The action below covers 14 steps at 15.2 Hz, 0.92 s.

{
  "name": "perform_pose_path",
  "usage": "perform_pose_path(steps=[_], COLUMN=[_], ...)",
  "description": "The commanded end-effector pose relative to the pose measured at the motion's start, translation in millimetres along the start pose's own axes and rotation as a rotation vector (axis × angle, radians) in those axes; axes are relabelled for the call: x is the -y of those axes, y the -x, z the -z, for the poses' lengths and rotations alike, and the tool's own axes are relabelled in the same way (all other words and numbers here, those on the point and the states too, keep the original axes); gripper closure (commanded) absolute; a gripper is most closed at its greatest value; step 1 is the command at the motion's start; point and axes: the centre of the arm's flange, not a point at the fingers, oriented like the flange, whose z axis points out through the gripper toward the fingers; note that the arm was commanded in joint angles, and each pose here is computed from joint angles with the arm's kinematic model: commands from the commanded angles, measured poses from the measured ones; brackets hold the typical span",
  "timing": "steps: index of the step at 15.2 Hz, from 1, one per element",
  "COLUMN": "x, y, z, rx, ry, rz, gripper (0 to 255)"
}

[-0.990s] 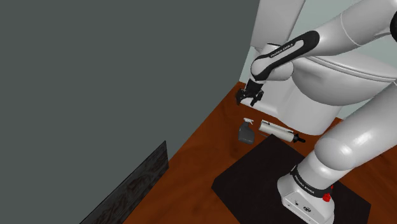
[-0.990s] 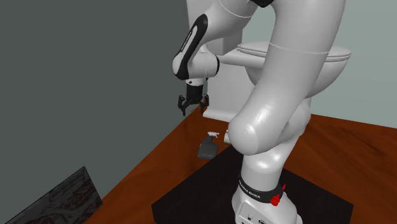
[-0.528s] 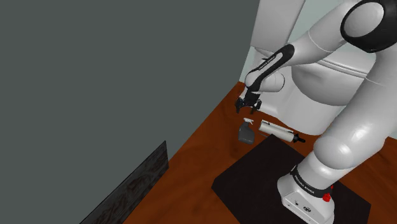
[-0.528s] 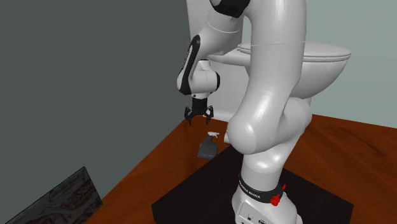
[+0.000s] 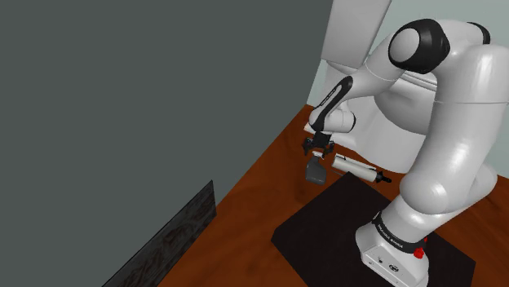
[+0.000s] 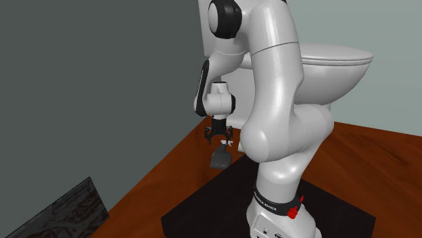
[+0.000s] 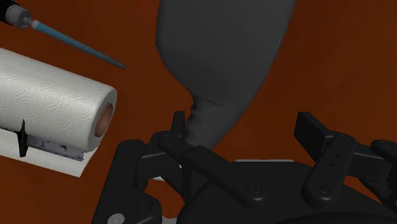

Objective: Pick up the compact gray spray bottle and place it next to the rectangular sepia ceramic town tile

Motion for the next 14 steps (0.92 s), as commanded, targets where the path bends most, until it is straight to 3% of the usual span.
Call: perform_pose_path(steps=[1, 8, 14], x=[-8, -8, -8], y=[-5, -5, -5], z=[-15, -49, -49], rx=[0.002, 0.002, 0.002], ry=[0.004, 0.004, 0.004], rz=[-0.019, -0.019, -0.019], gripper=[0, 0, 0])
